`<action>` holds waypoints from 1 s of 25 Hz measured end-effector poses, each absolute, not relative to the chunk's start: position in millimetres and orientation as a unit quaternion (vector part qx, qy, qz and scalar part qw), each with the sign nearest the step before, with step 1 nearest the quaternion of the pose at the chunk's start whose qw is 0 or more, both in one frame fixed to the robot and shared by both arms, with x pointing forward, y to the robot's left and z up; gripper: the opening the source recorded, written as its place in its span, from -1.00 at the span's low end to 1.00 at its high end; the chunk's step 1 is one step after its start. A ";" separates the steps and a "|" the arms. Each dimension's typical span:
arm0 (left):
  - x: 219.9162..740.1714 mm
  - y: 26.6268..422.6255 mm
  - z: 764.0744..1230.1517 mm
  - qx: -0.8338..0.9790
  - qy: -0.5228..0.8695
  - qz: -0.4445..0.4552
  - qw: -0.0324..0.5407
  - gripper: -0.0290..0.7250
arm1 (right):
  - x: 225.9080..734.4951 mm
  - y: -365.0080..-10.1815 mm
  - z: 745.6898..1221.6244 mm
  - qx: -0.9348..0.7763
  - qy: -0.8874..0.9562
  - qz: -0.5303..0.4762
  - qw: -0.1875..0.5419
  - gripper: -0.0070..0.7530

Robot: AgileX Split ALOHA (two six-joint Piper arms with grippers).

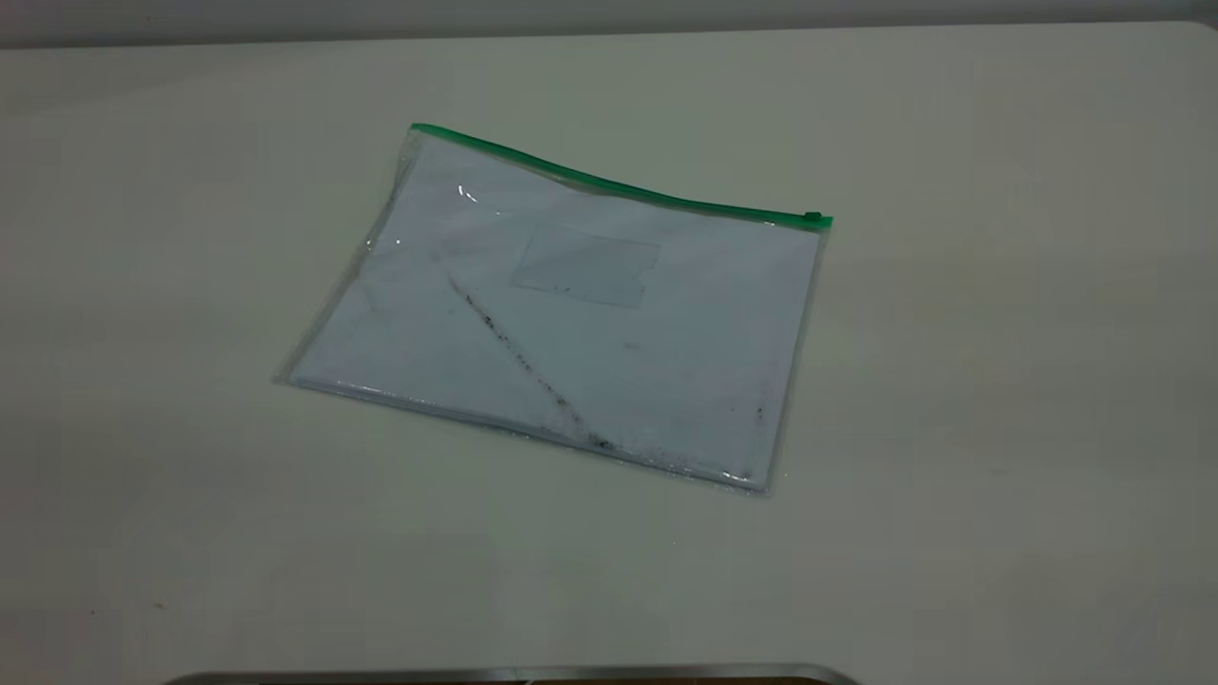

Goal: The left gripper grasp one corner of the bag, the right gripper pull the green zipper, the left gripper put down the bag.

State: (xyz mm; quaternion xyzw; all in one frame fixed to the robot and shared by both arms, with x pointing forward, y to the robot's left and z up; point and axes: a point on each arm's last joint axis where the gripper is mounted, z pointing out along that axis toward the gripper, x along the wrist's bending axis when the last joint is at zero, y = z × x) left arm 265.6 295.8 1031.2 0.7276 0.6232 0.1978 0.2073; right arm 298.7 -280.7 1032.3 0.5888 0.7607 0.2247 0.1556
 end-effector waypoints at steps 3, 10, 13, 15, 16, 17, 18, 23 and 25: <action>265.6 295.8 1031.2 0.728 0.623 0.198 0.207 0.31 | 285.9 -289.0 1037.8 0.618 0.718 0.251 0.198 0.11; 265.7 295.8 1031.2 0.727 0.624 0.198 0.208 0.31 | 239.7 -294.9 1044.3 0.596 0.661 0.346 0.298 0.11; 265.7 295.8 1031.2 0.727 0.624 0.198 0.208 0.31 | 227.6 -295.7 1043.4 0.585 0.649 0.368 0.317 0.11; 265.0 295.8 1031.3 0.727 0.622 0.200 0.209 0.31 | 227.4 -295.6 1043.1 0.586 0.650 0.367 0.316 0.11; 263.7 295.8 1031.6 0.726 0.622 0.204 0.212 0.31 | 227.3 -295.4 1043.1 0.585 0.650 0.368 0.315 0.11; 261.7 295.7 1032.0 0.724 0.621 0.209 0.216 0.31 | 227.3 -295.3 1043.1 0.585 0.650 0.368 0.315 0.11; 258.3 295.7 1032.5 0.720 0.619 0.219 0.224 0.31 | 227.3 -295.3 1043.1 0.585 0.650 0.368 0.315 0.11; 228.6 294.7 1033.4 0.692 0.592 0.299 0.286 0.31 | 227.3 -295.3 1043.1 0.585 0.650 0.368 0.315 0.11; 221.7 294.4 1032.9 0.689 0.587 0.307 0.294 0.31 | 227.3 -295.3 1043.1 0.585 0.650 0.368 0.315 0.11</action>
